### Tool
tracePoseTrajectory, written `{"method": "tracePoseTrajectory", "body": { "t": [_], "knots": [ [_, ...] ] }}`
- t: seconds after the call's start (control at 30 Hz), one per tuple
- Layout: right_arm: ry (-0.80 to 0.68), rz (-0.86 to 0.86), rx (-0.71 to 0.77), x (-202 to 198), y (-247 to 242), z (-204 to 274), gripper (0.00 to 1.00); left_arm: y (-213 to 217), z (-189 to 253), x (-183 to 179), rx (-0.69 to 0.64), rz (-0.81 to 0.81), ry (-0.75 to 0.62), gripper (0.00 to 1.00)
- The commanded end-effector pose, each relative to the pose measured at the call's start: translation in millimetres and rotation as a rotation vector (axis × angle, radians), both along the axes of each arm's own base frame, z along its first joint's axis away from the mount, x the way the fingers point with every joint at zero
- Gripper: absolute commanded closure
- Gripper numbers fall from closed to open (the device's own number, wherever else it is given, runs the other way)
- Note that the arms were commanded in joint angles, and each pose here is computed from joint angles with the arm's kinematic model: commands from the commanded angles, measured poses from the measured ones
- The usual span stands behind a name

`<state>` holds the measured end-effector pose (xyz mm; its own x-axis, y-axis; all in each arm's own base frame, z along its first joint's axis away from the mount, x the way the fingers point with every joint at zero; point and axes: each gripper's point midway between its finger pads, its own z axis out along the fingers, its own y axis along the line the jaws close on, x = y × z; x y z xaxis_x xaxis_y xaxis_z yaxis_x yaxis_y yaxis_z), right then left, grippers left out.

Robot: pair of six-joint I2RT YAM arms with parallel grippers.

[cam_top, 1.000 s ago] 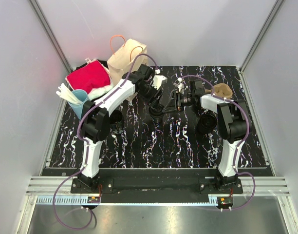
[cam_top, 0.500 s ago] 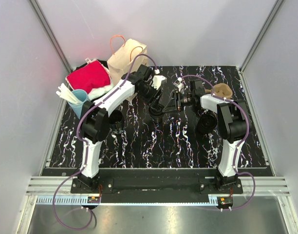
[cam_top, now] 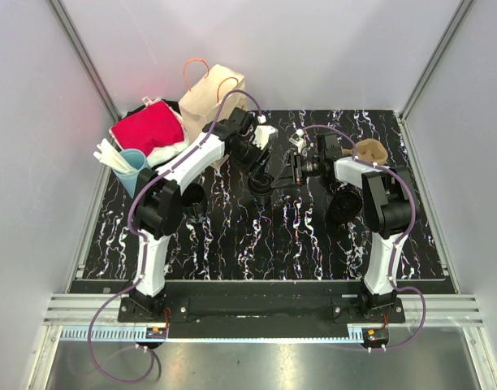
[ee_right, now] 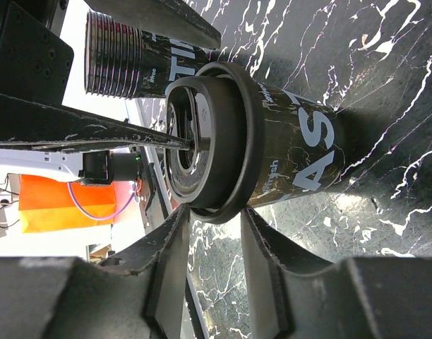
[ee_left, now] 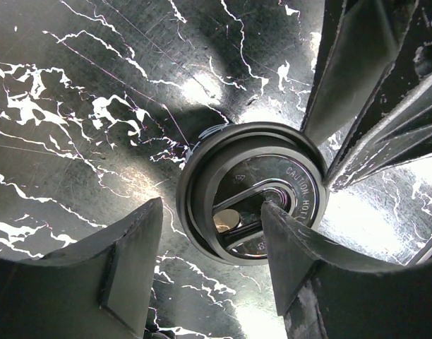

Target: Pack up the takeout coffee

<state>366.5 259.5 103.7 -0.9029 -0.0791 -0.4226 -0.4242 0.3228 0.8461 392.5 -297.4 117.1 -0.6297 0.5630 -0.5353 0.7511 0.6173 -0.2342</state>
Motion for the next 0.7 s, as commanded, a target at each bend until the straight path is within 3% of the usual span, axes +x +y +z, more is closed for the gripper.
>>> {"method": "tracePoseTrajectory", "body": {
  "t": [0.0, 0.67],
  "knots": [
    [-0.036, 0.017, 0.0, 1.1, 6.6, -3.1, 0.62, 5.8, -8.6, 1.2, 0.033, 0.013, -0.004, 0.39],
    [-0.021, -0.026, -0.115, 4.3, 14.7, -42.2, 0.69, 10.6, -19.4, -2.7, 0.052, 0.008, 0.016, 0.39]
  ]
}}
